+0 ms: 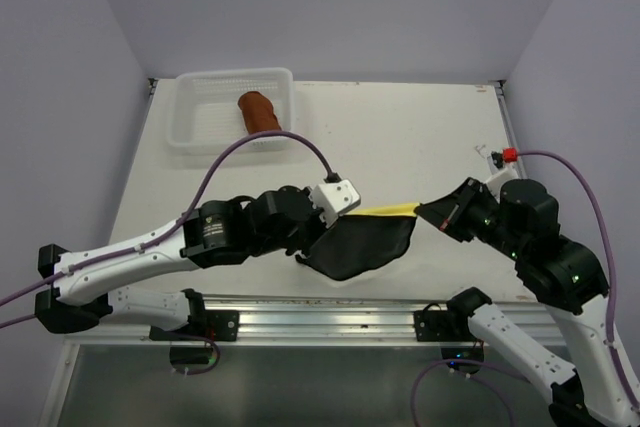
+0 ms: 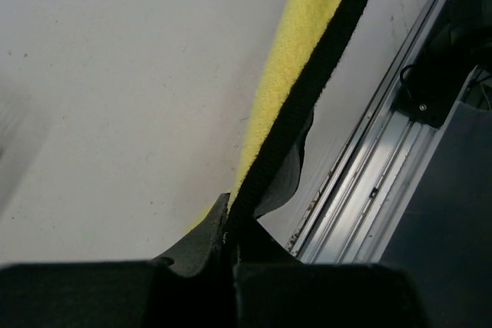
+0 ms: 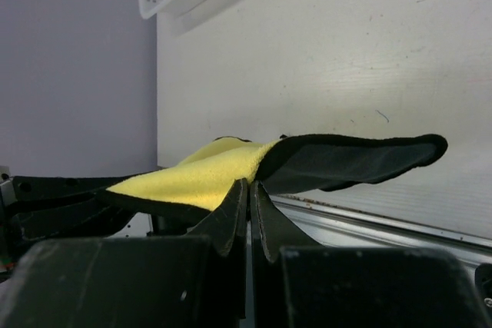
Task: Roll the towels
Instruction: Flatten the towel
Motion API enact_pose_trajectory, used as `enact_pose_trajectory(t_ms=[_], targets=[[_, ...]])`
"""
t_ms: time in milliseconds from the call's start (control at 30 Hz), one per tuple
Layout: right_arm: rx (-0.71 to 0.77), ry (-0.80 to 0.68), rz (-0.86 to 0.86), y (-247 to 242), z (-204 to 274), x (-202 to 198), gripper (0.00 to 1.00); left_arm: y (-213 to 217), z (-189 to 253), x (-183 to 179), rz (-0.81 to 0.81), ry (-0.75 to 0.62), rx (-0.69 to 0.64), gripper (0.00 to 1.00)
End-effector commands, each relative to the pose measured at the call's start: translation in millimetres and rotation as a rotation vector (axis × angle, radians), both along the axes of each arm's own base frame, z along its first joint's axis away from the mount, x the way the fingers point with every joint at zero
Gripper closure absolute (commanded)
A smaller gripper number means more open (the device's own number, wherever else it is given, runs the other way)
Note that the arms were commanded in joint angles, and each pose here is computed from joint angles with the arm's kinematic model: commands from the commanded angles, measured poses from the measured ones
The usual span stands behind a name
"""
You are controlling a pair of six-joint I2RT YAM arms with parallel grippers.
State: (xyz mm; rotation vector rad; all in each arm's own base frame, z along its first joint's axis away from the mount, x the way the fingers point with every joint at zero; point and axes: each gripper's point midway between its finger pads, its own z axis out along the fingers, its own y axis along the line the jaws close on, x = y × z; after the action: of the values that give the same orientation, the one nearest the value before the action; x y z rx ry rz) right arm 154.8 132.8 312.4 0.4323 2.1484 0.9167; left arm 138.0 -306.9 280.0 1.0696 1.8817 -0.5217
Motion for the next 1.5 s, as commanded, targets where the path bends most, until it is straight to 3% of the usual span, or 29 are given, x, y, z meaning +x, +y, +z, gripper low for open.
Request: enact_pose_trajectory(t_ms=[0, 233, 400, 633, 900, 1033, 1467], targets=[[0.021, 0.042, 0.004, -1.6, -4.3, -12.5, 1.0, 15.0, -10.7, -17.7, -0.027, 0.075, 0.092, 1.0], [-0.018, 0.135, -0.014, 3.9, -55.2, 0.7, 1.0, 24.8, -34.4, -8.5, 0.026, 0.06, 0.222, 1.0], [-0.043, 0.149, -0.039, 10.4, -72.5, 24.3, 1.0, 31.0, -28.8, 32.6, 0.225, -0.101, 0.226, 1.0], [-0.097, 0.169, -0.086, 16.1, -95.1, 58.4, 1.0, 28.5, -69.2, 76.9, 0.236, -0.106, 0.337, 1.0], [-0.145, 0.174, -0.171, 19.2, -120.3, 103.8, 1.0, 31.7, -114.1, 138.4, 0.249, -0.078, 0.448, 0.73], [-0.157, 0.205, -0.194, 23.2, -137.7, 135.4, 1.0, 30.7, -141.2, 161.6, 0.25, -0.032, 0.517, 0.71], [-0.15, 0.308, -0.226, 10.6, -186.7, 202.1, 1.0, 25.3, -178.5, 212.4, 0.291, -0.006, 0.561, 0.71]])
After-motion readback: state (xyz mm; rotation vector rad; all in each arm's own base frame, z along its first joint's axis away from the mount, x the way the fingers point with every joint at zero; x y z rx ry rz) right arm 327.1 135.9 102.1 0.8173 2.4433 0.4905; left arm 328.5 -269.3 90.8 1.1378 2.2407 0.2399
